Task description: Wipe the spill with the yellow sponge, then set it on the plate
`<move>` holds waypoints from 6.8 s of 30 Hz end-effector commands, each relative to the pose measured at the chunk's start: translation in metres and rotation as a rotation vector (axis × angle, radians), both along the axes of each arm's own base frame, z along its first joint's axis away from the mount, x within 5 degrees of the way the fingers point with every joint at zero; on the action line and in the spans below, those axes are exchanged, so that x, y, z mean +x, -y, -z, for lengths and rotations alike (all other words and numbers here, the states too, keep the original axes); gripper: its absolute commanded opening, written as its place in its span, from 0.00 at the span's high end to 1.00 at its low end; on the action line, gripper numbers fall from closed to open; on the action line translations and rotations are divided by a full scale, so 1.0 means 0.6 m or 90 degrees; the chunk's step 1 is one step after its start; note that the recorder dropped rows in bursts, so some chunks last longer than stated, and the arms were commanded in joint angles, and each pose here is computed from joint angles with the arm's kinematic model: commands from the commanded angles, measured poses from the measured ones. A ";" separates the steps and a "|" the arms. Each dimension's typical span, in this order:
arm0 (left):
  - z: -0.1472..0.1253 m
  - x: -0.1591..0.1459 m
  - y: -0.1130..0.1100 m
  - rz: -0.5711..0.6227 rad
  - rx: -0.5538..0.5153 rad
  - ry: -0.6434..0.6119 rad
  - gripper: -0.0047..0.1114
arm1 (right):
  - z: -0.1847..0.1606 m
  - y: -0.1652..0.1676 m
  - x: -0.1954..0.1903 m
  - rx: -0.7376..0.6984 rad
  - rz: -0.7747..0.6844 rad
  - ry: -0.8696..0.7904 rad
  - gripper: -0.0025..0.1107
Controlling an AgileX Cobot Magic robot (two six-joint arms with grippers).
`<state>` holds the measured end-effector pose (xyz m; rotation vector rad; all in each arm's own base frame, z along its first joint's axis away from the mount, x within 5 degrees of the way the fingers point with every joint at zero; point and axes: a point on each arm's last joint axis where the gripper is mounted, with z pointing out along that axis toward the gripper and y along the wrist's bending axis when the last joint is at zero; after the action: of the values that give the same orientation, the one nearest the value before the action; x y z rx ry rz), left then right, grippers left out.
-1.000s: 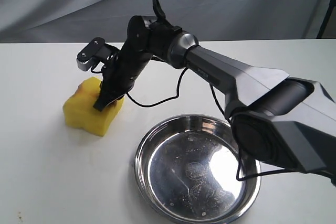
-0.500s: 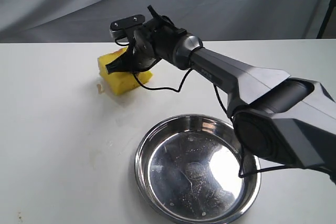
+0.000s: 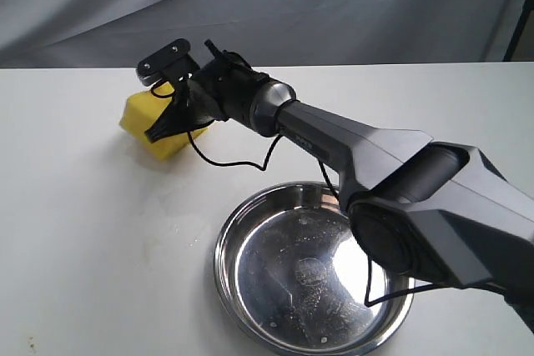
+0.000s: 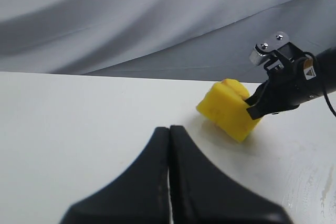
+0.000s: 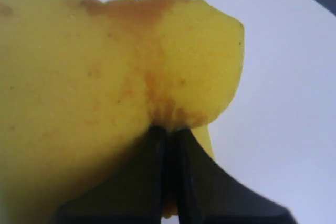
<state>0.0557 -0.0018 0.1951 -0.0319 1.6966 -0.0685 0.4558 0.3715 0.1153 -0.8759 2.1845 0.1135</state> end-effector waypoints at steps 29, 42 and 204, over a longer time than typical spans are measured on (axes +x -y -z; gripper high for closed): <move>0.002 0.000 0.001 0.003 -0.011 0.002 0.96 | 0.036 -0.117 -0.159 -0.127 -0.363 -0.113 0.98; 0.002 0.000 0.001 0.003 -0.011 0.002 0.96 | 0.026 0.034 -0.017 -0.210 0.014 -0.068 0.98; 0.002 0.000 0.001 0.003 -0.011 0.002 0.96 | -0.026 -0.047 -0.073 -0.114 -0.315 -0.024 0.98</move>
<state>0.0557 -0.0018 0.1951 -0.0319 1.6966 -0.0685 0.4333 0.3745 0.1346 -1.3121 2.1393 0.0989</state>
